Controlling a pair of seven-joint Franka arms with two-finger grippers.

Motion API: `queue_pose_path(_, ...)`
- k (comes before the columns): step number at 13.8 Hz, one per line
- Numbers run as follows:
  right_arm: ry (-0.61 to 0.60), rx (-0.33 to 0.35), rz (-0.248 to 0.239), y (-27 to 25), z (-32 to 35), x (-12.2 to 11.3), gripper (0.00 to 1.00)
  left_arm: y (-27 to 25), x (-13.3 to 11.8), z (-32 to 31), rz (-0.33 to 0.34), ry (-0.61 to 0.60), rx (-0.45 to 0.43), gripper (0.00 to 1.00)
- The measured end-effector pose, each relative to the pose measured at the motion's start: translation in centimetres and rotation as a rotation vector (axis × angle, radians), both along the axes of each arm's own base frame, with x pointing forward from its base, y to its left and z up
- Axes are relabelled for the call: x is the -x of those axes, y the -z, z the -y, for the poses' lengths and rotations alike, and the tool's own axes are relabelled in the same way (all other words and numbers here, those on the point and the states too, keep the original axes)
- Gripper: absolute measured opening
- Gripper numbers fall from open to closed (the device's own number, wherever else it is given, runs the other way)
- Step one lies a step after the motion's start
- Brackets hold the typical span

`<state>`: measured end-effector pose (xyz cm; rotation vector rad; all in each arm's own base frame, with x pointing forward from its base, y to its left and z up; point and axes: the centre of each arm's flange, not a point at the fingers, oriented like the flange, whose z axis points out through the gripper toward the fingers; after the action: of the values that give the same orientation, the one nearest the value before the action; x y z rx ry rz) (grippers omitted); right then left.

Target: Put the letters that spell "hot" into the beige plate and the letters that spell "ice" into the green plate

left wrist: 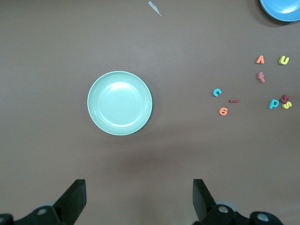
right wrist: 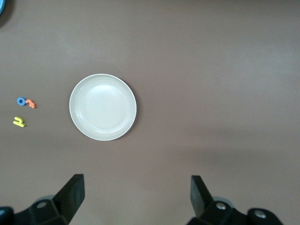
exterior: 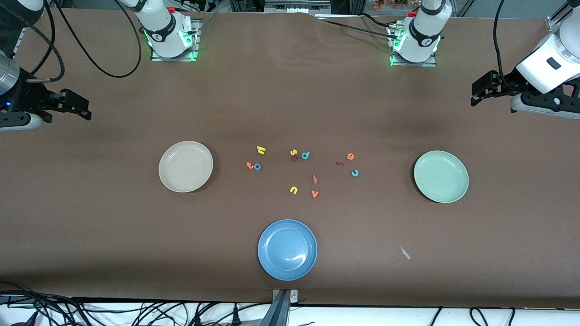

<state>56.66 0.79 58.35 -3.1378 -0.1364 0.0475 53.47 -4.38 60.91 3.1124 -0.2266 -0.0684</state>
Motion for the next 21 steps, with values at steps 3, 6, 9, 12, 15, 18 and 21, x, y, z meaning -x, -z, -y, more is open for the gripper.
queue_pose_path(3,0.000,0.000,-0.001,0.01,0.01,0.01,1.00,0.00,0.01,0.00,-0.001,0.000,0.000,1.00)
queue_pose_path(6,0.000,0.000,-0.001,0.01,0.00,0.01,1.00,0.00,0.02,0.00,-0.001,0.000,0.000,1.00)
queue_pose_path(9,0.000,0.000,-0.001,0.01,0.00,0.01,1.00,0.00,0.02,0.00,-0.002,0.000,0.000,1.00)
queue_pose_path(12,0.000,0.000,-0.001,0.01,0.00,0.01,1.00,0.01,0.02,0.00,-0.002,0.000,0.000,1.00)
queue_pose_path(15,-0.003,0.000,0.000,0.01,-0.19,0.01,1.00,0.01,0.02,0.00,-0.002,0.000,0.000,1.00)
queue_pose_path(18,-0.011,0.000,-0.001,0.06,-0.61,-0.01,1.00,0.01,0.02,-0.01,-0.002,0.000,0.000,1.00)
queue_pose_path(21,-0.011,0.000,-0.003,0.18,-0.62,-0.06,1.00,0.01,0.02,-0.01,-0.002,0.000,0.000,1.00)
